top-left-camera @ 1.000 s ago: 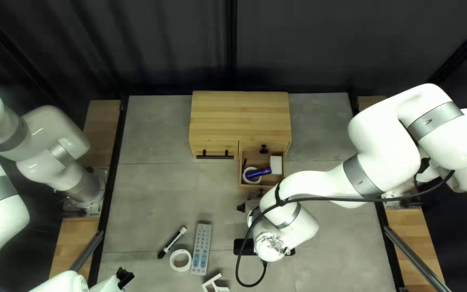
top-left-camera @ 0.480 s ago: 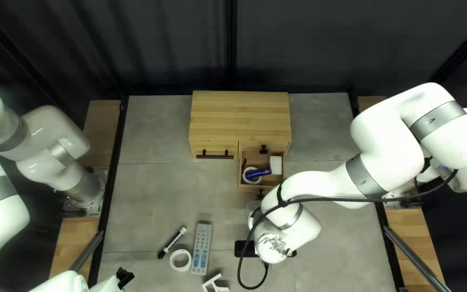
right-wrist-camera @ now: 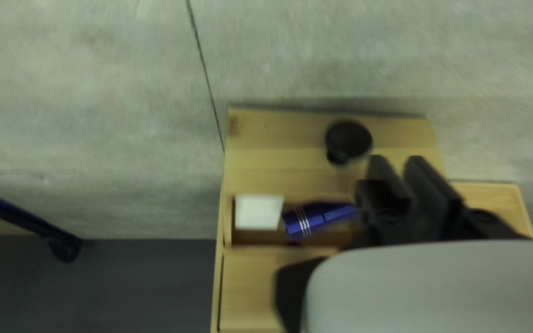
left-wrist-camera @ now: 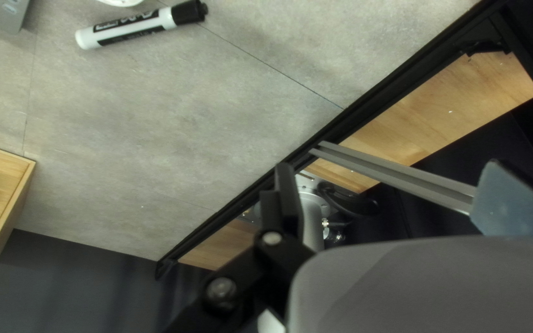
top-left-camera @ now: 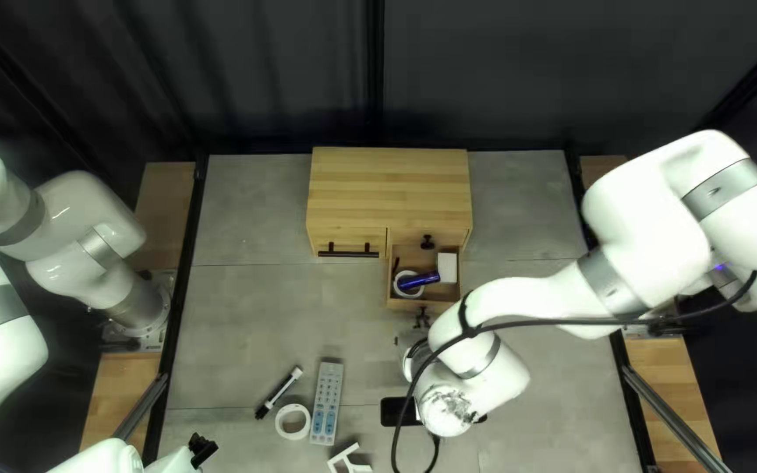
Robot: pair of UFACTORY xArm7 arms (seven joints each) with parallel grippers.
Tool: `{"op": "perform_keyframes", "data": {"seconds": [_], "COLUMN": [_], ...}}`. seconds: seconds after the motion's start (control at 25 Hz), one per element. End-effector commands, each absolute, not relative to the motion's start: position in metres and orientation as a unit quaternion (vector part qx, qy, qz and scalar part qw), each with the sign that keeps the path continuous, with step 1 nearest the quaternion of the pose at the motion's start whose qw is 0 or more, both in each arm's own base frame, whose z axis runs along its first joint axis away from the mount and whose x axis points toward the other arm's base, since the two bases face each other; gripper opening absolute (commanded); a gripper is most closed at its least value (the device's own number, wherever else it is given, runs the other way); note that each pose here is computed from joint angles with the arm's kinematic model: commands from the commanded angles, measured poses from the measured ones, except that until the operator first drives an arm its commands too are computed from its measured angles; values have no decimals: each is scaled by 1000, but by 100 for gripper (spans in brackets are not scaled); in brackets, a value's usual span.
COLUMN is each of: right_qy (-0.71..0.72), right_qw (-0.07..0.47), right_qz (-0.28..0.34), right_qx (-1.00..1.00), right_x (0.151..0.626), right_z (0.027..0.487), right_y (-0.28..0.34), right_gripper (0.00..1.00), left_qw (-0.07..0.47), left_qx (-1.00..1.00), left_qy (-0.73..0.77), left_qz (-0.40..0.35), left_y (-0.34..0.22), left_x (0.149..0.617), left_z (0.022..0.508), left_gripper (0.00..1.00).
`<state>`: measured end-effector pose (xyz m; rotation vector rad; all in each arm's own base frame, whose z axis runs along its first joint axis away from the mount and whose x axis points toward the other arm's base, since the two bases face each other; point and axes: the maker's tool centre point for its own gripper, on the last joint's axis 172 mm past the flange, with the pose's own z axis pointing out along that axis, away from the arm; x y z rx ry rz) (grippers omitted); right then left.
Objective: Open drawers and place objects into drawer and close
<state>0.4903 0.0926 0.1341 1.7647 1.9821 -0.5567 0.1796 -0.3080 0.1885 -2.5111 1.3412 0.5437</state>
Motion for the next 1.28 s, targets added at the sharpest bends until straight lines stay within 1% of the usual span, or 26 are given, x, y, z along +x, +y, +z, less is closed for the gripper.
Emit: {"op": "perform_keyframes", "data": {"seconds": [0.04, 0.2, 0.32, 0.56, 0.76, 1.0, 1.28], "right_qy": [787, 841, 872, 903, 919, 939, 954], "right_qw": [214, 233, 253, 254, 224, 162, 116], "right_qz": [-165, -123, -98, -88, -107, -154, -169], "right_qx": [555, 472, 408, 335, 307, 260, 219], "right_x": [476, 472, 480, 491, 495, 505, 504], "right_z": [151, 152, 152, 143, 133, 130, 119], "right_y": [86, 84, 93, 102, 96, 92, 84], "right_gripper": [100, 100, 100, 100, 100, 100, 100], "left_qw": [121, 121, 121, 121, 121, 121, 121], "left_qx": [-860, -860, -860, -860, -860, -860, -860], "left_qy": [459, 459, 459, 459, 459, 459, 459], "left_qz": [186, 186, 186, 186, 186, 186, 186], "left_y": [-308, -308, -308, -308, -308, -308, -308], "left_x": [180, 180, 180, 180, 180, 180, 180], "left_z": [188, 188, 188, 188, 188, 188, 188], "left_gripper": [100, 100, 100, 100, 100, 100, 100]}}
